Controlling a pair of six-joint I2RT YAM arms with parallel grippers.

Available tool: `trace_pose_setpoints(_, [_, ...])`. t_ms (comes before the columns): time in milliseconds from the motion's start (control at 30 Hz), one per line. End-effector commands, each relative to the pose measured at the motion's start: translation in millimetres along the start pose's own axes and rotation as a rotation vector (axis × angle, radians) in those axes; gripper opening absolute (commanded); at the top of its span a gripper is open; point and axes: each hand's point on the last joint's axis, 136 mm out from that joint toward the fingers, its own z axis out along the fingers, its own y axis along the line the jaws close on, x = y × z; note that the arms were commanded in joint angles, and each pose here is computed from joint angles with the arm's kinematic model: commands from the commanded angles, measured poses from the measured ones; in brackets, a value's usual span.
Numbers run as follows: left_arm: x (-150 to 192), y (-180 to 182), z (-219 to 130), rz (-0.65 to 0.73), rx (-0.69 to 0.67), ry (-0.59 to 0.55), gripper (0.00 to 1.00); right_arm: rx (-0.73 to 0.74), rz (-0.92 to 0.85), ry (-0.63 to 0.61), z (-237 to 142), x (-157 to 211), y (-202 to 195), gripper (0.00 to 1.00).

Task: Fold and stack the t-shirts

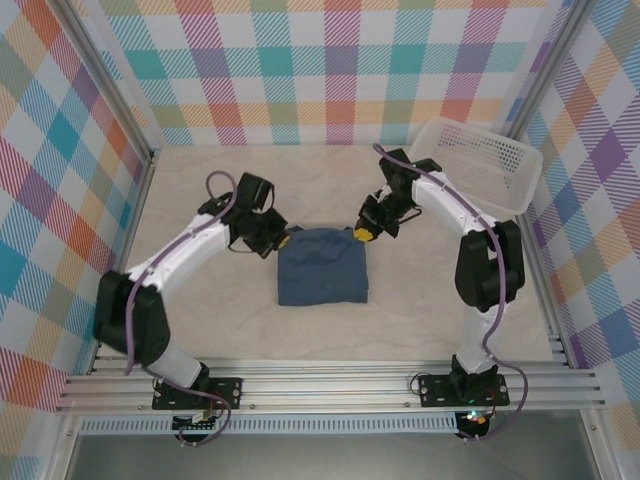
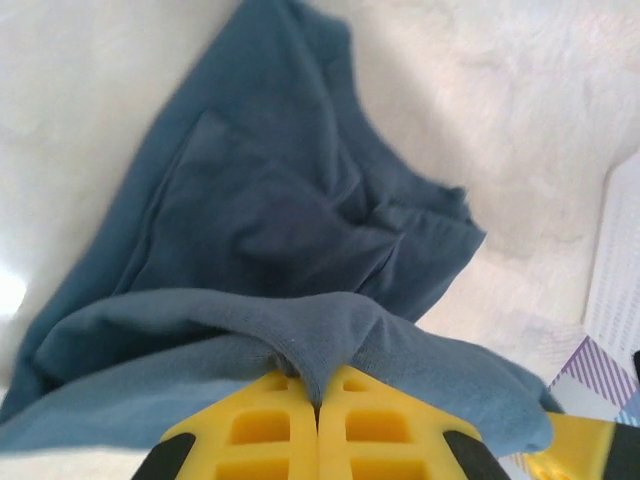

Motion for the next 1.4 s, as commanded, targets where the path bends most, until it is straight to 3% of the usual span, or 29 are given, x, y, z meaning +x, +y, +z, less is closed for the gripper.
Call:
trace_pose_setpoints(0, [-19.8,-22.8,22.1,0.083,0.038,0.023,0.0,-0.017,-0.002,-0.01,3.8,-24.5,3.0,0.0])
trace_pose_setpoints(100, [-35.1,-25.4,48.2,0.102,0.006,0.038,0.01,-0.038,0.0,-0.016,16.1,-47.5,4.3,0.03])
trace_pose_setpoints(133, [-41.5,-26.1,54.2,0.106,-0.003,0.035,0.08,-0.037,0.0,-0.017,20.2,-55.4,3.5,0.09])
trace_pose_setpoints(200, [-49.7,-34.1,61.1,0.115,0.023,0.038,0.34,-0.017,-0.006,-0.032,22.9,-67.8,0.7,0.27])
trace_pose_setpoints(267, [-56.4,-53.1,54.9,0.172,0.08,0.01,0.5,0.019,-0.022,-0.076,17.5,-76.8,-2.7,0.38])
trace_pose_setpoints(400, [-62.2,-55.5,21.6,0.235,0.078,-0.08,0.56,0.068,-0.063,-0.195,-8.7,-77.9,-5.3,0.44])
trace_pose_setpoints(500, [-47.8,-20.3,10.5,0.216,0.01,-0.071,0.55,0.117,-0.086,-0.285,-28.6,-63.4,-14.8,0.46])
trace_pose_setpoints(667, [-20.4,48.0,34.8,0.198,-0.112,0.035,0.5,0.142,-0.125,-0.296,-17.5,-15.8,-35.6,0.46])
trace_pose_setpoints(833, [-27.8,25.3,61.5,0.329,-0.046,0.062,0.46,0.082,-0.122,-0.287,-6.9,16.0,-52.9,0.46])
trace_pose_setpoints(1133, [-29.8,57.1,101.8,0.399,-0.281,0.129,0.35,0.076,-0.127,-0.265,-16.6,38.3,-61.4,0.46])
trace_pose_setpoints(1367, [-52.8,63.7,112.6,0.36,-0.441,0.043,0.06,0.045,-0.106,-0.255,-17.3,48.7,-64.7,0.45])
